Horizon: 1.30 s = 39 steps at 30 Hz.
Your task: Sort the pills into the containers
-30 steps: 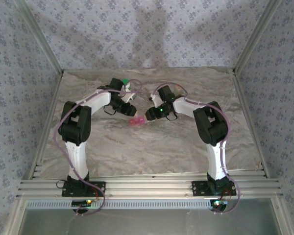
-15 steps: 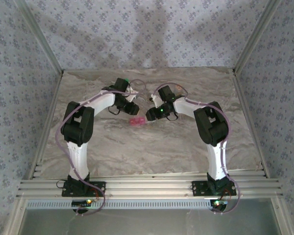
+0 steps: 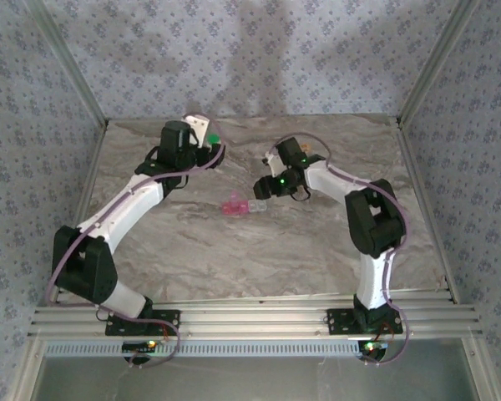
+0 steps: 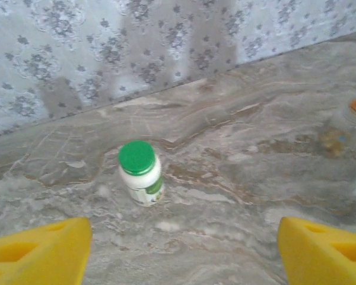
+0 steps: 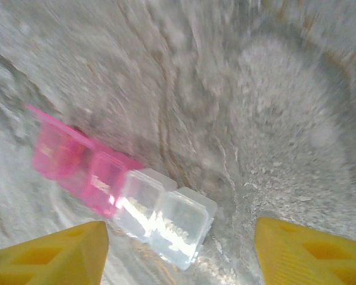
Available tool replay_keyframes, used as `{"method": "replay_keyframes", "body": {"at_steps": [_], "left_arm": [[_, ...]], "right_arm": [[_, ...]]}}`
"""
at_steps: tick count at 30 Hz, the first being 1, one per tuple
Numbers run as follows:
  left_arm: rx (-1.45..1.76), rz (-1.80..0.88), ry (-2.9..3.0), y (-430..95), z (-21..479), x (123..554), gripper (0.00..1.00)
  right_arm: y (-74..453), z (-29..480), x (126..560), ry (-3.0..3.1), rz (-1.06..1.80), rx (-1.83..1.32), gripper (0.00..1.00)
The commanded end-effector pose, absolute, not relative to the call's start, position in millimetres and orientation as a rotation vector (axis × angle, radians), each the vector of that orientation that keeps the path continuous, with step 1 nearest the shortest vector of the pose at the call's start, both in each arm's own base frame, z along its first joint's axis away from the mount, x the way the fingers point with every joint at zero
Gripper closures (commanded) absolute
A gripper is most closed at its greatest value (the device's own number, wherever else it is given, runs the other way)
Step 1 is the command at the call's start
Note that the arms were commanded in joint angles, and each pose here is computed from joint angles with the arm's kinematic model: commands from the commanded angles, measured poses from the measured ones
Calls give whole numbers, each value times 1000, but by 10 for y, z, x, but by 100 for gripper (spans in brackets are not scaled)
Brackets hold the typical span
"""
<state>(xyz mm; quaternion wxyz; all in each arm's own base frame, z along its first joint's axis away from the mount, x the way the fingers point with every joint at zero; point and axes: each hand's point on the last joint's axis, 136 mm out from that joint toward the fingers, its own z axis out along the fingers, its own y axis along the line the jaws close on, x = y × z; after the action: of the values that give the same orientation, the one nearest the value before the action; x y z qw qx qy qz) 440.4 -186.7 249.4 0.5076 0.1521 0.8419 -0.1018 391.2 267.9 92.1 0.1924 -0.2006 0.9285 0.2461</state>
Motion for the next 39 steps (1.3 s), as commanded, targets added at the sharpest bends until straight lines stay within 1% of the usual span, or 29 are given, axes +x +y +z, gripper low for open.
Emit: {"method": "replay_keyframes", "body": {"at_steps": [1,3,8,11,14,20,21,24,30,35,39], "left_arm": [[294,-168,2111,-1751,2173,4611,1],[285,-147,2133,-1763,2058,4728,1],[256,-60,2188,-1749,1792,5036,1],[224,-41,2197,-1761,1675,5225,1],[195,-18,2230,-1763,1515,5406,1],[218,-26,2266,-1825,1341,5656,1],[222,-23,2277,-1823,1299,5683,5],[236,-28,2304,-1815,1205,5731,20],[290,-68,2310,-1898,1163,5752,46],[312,-19,2328,-1884,1167,5713,61],[338,49,2303,-1904,1294,5622,63]], "right_arm": [[2641,1612,3979,2449,643,-539,0],[2563,1790,3907,2399,591,-528,0],[2277,1991,3642,2315,453,-494,0],[2060,1935,3439,2279,383,-472,0],[1953,1874,3283,2214,376,-476,0],[1865,1708,3210,2177,362,-488,0],[1874,1699,3211,2178,368,-488,0],[1895,1684,3208,2175,379,-492,0],[1920,1652,3189,2171,395,-492,0],[1926,1688,3172,2162,380,-502,0],[1927,1695,3152,2158,369,-508,0]]}}
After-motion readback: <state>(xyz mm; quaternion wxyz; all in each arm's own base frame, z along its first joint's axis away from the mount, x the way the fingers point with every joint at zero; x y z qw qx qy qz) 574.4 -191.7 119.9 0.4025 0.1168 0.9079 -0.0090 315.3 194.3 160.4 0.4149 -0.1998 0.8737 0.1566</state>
